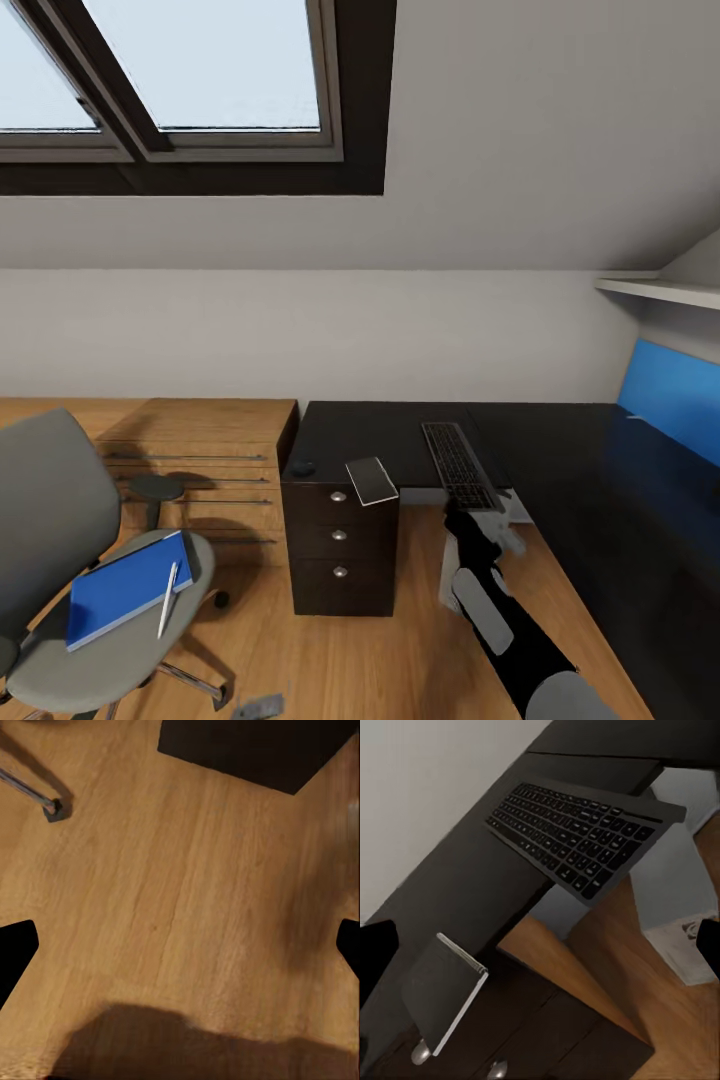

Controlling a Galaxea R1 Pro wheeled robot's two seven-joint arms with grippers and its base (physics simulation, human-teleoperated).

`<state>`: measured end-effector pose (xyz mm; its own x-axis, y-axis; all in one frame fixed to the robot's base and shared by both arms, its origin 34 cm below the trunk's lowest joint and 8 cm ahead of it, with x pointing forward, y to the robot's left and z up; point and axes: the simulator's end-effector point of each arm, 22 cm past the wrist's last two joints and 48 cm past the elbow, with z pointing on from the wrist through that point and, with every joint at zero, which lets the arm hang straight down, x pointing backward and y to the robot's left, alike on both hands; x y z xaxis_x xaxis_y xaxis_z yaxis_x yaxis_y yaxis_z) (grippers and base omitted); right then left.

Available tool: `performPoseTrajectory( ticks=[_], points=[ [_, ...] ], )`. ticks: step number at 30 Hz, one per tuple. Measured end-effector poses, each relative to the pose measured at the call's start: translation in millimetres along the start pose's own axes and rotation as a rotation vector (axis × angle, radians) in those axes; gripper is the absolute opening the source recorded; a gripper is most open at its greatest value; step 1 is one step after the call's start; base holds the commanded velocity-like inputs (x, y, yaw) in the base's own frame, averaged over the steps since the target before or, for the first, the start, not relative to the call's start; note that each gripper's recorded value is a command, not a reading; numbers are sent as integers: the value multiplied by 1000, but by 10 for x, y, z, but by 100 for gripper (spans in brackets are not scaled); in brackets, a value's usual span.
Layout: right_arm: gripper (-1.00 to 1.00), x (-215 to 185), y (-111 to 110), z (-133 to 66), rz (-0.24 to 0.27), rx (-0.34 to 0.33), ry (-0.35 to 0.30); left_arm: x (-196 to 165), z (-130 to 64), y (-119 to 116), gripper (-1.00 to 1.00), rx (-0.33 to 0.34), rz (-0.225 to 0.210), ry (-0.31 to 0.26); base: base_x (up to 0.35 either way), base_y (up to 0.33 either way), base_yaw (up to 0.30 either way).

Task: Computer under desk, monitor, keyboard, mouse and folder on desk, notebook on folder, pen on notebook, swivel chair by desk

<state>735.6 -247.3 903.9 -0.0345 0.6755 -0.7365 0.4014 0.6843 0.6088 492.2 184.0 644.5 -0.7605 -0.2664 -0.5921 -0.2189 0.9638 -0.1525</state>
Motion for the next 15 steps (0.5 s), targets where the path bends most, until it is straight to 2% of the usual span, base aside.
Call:
performPoseTrajectory(
  ticks=[2,6,9,11,15],
  points=[
    [100,-75,70,7,48,-8,6,-353,-142,-294,100,75,-18,47,0,0,0],
    [100,-200,196,-1,91,-31,-3,-822,-328,-475,100,146,-85,89,0,0,0],
    [100,-348,291,-8,126,-54,-20,-1158,-597,-722,100,238,-82,129,0,0,0],
    [100,-393,295,-3,148,-56,-21,-1361,-729,-791,100,276,-91,124,0,0,0],
    [100,-420,293,0,179,-55,-18,-1583,-851,-818,100,309,-114,107,0,0,0]
  ],
)
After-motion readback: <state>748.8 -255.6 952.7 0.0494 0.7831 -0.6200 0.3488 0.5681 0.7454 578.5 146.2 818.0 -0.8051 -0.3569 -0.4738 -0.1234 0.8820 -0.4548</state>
